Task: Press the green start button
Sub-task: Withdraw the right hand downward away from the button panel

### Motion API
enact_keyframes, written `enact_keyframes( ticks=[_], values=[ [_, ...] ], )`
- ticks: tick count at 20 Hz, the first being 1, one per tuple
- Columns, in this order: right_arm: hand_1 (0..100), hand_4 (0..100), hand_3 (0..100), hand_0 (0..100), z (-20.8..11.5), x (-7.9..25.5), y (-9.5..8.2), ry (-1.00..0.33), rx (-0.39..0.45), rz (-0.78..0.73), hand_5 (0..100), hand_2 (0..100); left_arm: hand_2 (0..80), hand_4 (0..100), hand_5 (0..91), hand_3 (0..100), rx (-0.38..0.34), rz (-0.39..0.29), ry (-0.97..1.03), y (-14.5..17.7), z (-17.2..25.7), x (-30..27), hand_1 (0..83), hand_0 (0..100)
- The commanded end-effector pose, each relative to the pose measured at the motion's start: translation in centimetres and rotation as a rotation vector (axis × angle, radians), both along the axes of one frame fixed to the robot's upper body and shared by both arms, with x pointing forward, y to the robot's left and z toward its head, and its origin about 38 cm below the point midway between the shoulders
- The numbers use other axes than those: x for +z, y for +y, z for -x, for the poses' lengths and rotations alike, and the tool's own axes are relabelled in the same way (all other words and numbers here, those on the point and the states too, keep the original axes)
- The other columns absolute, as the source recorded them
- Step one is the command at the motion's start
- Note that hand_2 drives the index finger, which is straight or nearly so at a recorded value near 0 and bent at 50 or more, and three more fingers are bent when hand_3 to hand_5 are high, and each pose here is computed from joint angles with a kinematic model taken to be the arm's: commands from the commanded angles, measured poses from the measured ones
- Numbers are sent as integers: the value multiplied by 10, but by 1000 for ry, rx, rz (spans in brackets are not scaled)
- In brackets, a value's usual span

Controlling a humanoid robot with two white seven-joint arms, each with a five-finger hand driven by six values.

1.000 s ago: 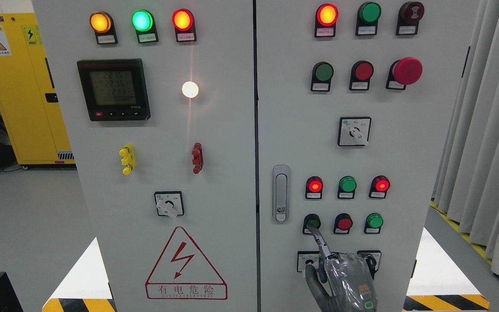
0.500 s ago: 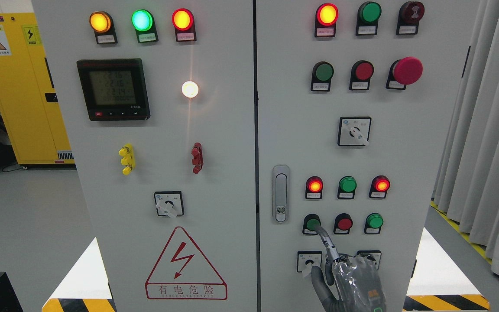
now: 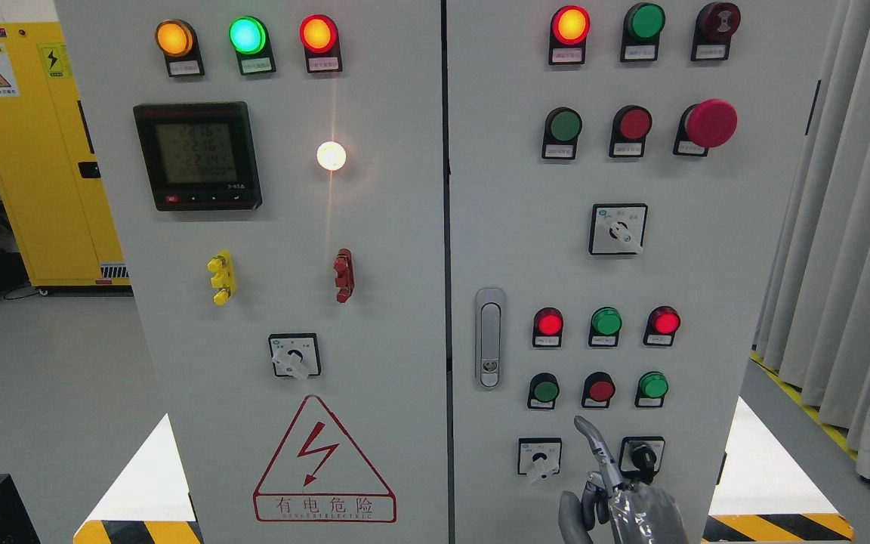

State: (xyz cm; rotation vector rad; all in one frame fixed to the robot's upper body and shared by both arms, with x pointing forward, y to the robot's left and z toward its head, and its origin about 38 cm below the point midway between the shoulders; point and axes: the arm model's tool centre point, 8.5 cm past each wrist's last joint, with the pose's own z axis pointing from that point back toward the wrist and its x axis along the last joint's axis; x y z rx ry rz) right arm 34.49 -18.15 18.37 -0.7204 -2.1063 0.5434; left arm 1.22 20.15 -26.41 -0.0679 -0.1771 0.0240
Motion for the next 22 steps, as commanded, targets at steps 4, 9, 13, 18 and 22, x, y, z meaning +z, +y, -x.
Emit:
enact_keyframes(
  ticks=[4,9,13,18,22],
  values=[
    [817,312,271,765,46,1,43,2,239,-204,353,0,0,0,0,0,0,0,0,0,0,0,556,120],
    [773,180,139,722,51,-5,49,22,282,-210,182,0,0,0,0,0,0,0,0,0,0,0,556,120],
    [760,151,112,656,50,-7,50,30,284,-211,150,0,0,0,0,0,0,0,0,0,0,0,556,120],
    [755,128,86,611,49,-10,50,40,281,-212,120,0,0,0,0,0,0,0,2,0,1,0,556,120],
    [751,121,83,592,47,-10,48,39,277,-221,115,0,0,0,0,0,0,0,0,0,0,0,556,120]
  ],
)
